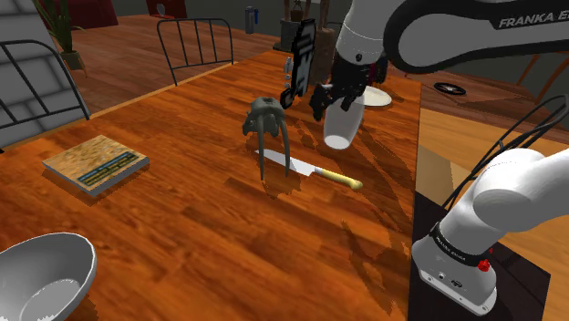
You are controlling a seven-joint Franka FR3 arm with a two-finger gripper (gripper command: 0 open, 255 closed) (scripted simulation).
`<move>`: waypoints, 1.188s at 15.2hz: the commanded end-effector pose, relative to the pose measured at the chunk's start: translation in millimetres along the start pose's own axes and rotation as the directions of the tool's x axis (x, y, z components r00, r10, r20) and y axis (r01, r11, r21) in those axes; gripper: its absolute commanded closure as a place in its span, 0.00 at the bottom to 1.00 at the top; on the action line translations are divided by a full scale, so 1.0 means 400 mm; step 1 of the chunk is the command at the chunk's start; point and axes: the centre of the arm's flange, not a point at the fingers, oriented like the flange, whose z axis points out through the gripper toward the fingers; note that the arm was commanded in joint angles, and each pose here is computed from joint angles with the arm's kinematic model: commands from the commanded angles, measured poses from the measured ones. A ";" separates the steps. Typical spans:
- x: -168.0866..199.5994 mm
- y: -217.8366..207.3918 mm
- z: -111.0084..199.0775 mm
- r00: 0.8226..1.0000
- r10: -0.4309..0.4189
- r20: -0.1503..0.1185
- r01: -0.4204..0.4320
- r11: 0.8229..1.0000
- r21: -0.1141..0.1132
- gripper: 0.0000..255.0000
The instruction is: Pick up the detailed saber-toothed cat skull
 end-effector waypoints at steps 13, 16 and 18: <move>0.034 -0.263 0.147 0.980 -0.010 -0.201 0.005 1.000 -0.027 0.00; 0.026 -0.265 0.180 0.980 -0.010 -0.201 0.005 1.000 -0.027 0.00; 0.024 -0.262 0.180 0.980 -0.010 -0.201 0.005 1.000 -0.027 1.00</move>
